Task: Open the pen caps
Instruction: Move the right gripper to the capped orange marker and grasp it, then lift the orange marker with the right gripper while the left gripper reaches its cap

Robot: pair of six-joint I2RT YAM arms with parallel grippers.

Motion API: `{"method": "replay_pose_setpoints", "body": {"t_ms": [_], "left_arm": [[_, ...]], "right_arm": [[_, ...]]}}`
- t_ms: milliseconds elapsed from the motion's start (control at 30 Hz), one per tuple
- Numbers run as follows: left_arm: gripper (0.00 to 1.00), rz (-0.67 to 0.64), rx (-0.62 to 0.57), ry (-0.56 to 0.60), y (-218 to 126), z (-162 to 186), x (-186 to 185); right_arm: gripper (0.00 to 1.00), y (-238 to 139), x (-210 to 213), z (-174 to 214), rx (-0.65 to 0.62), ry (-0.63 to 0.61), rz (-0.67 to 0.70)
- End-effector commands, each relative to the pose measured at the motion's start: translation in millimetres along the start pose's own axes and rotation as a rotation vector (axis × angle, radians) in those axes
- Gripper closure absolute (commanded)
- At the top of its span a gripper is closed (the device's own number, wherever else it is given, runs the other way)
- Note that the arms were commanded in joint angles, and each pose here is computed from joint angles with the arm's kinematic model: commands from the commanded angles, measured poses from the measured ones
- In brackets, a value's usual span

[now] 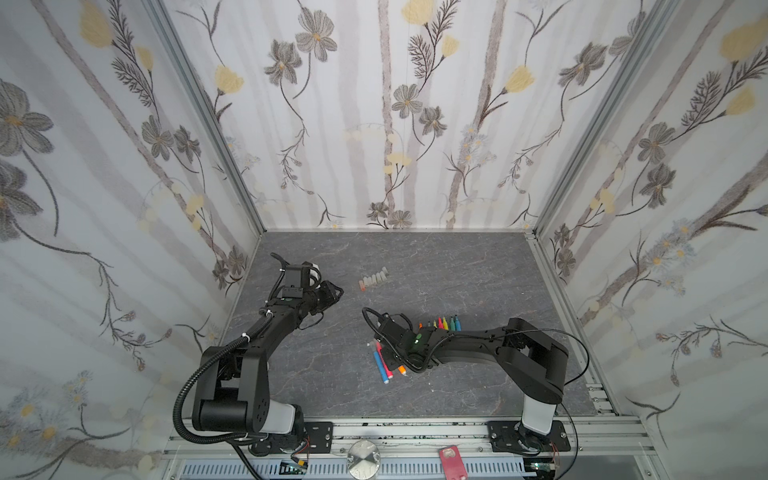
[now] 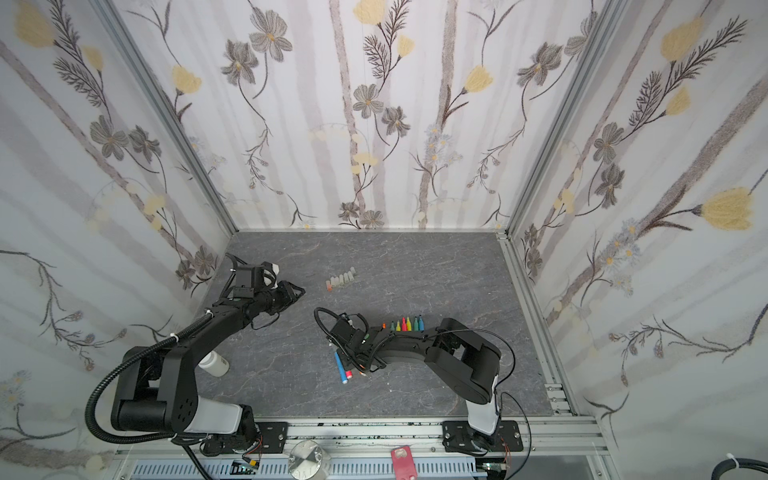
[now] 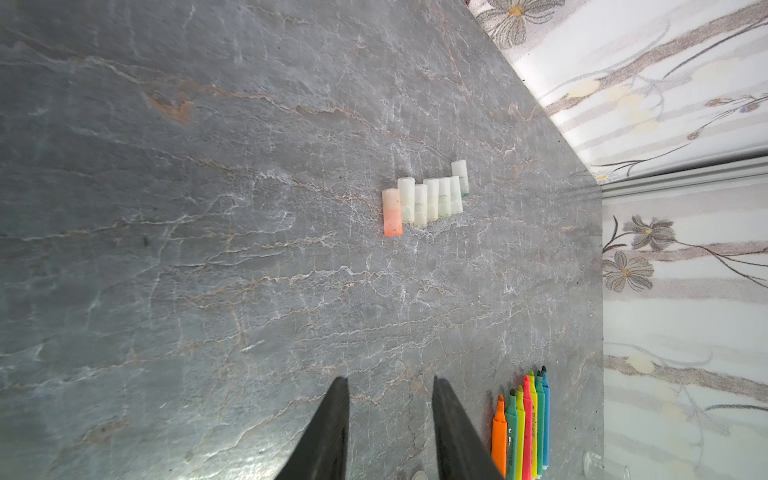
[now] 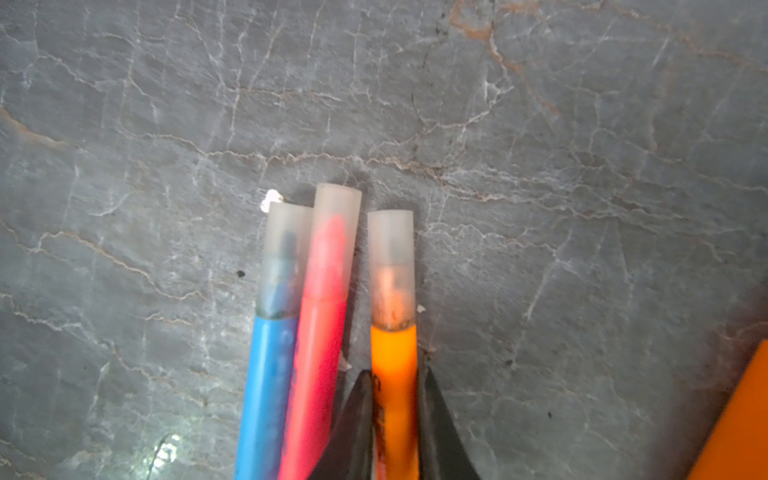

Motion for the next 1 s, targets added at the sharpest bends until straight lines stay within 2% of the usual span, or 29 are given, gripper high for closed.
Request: {"method": "replay_pose_setpoints", "body": {"t_ms": [0, 233, 567, 733, 967], "left_arm": [[0.66, 0.015, 0.032, 0.031, -2, 4, -6], [0.66, 0.06, 0.12, 0.075, 2, 25, -32], [0.65, 0.2, 0.196, 0.091, 8, 69, -85], [0.65, 0.227, 0.24, 0.093, 19, 90, -98], [0.63, 0.248, 0.261, 0.097, 29, 103, -109]], "right_arm": [[0.87, -1, -5, 14, 0.072, -0.002, -0.006], [0.91, -22, -13, -8, -0.02, 0.058, -0.071], [0.93, -63, -44, -62, -0.203, 0.206, -0.181], [0.94, -69, -48, -77, -0.238, 0.229, -0.197], [0.95, -71, -48, -81, -0.253, 0.254, -0.218]]}}
Point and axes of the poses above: each gripper's point midway between its finger pads, its own y axis out along the fingers, its own x axis along the line the jaws close on, z = x × y, the point moved 5 cm from there along -y, back along the fingers
